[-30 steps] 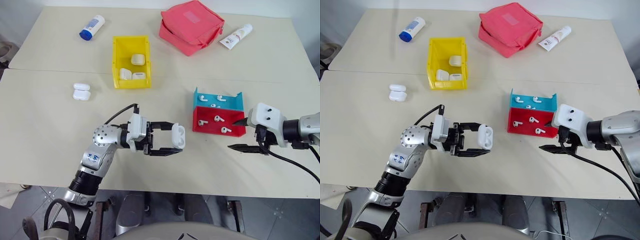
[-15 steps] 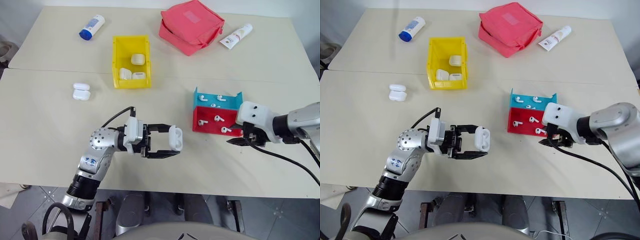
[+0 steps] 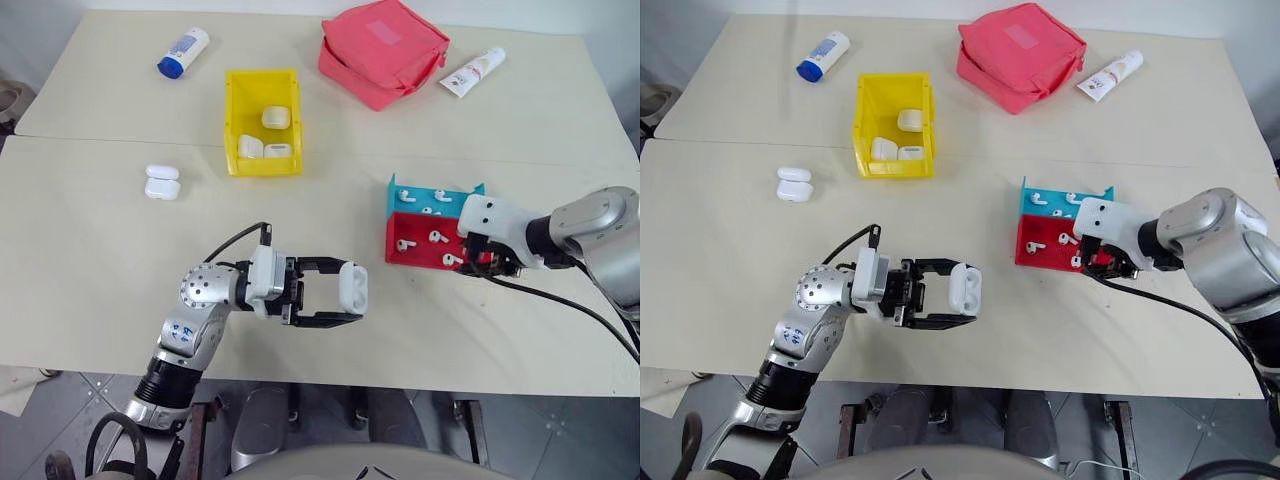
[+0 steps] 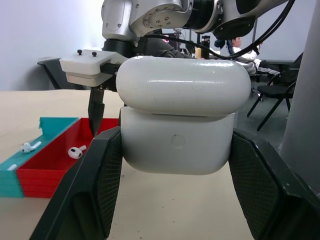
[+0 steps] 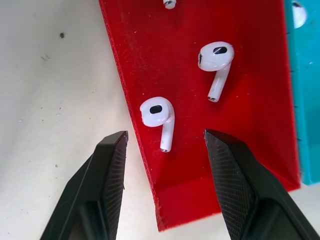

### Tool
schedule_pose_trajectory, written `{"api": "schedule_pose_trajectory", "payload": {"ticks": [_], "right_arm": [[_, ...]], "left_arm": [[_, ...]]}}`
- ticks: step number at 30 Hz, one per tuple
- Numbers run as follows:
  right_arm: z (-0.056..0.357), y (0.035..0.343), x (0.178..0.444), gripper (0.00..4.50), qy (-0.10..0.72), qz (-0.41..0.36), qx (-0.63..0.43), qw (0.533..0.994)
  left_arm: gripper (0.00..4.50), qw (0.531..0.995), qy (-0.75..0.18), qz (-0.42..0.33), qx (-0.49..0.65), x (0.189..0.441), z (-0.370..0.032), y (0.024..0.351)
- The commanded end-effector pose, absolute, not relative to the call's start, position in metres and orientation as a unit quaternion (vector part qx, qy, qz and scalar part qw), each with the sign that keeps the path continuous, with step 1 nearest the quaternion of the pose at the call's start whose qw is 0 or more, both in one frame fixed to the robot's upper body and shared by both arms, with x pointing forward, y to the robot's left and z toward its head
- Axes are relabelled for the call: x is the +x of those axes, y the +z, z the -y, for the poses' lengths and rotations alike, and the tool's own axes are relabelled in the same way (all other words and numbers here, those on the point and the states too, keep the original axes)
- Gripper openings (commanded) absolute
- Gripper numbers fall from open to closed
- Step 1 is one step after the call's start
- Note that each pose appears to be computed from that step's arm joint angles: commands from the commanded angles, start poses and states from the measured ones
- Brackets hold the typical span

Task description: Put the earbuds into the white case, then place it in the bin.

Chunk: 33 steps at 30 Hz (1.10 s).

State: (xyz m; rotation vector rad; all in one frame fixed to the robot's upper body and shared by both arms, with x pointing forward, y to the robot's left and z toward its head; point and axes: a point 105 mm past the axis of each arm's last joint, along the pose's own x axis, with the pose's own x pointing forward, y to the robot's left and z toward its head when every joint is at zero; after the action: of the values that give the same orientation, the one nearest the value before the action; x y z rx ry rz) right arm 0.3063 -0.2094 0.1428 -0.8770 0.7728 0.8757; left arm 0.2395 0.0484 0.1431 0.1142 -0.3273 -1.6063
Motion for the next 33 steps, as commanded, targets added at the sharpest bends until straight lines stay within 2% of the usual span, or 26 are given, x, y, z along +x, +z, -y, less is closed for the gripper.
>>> {"api": "schedule_pose_trajectory", "payload": {"ticks": [1, 15, 16, 18, 23, 33], "right_arm": [[0.2071, 0.1469, 0.3109, 2.52, 0.401, -0.343, -0.412, 0.743], [0.2016, 0.1454, 0.3166, 2.52, 0.411, -0.339, -0.414, 0.738], [0.2014, 0.1454, 0.3166, 2.15, 0.412, -0.339, -0.414, 0.737], [0.2007, 0.1452, 0.3165, 1.71, 0.413, -0.339, -0.414, 0.737], [0.1996, 0.1437, 0.3163, 0.03, 0.416, -0.34, -0.416, 0.734], [0.1984, 0.148, 0.3144, 0.01, 0.426, -0.326, -0.427, 0.728]], "left_arm": [[2.79, 0.673, -0.717, 0.174, 0.057, 0.2324, -0.0465, 0.1535], [2.79, 0.682, -0.709, 0.169, 0.06, 0.232, -0.0495, 0.1526], [2.79, 0.683, -0.708, 0.168, 0.06, 0.2321, -0.0495, 0.1524], [2.79, 0.683, -0.708, 0.168, 0.061, 0.232, -0.0496, 0.152], [2.79, 0.684, -0.707, 0.166, 0.061, 0.2319, -0.0497, 0.1514], [2.79, 0.686, -0.706, 0.164, 0.06, 0.2318, -0.0493, 0.1509]]}}
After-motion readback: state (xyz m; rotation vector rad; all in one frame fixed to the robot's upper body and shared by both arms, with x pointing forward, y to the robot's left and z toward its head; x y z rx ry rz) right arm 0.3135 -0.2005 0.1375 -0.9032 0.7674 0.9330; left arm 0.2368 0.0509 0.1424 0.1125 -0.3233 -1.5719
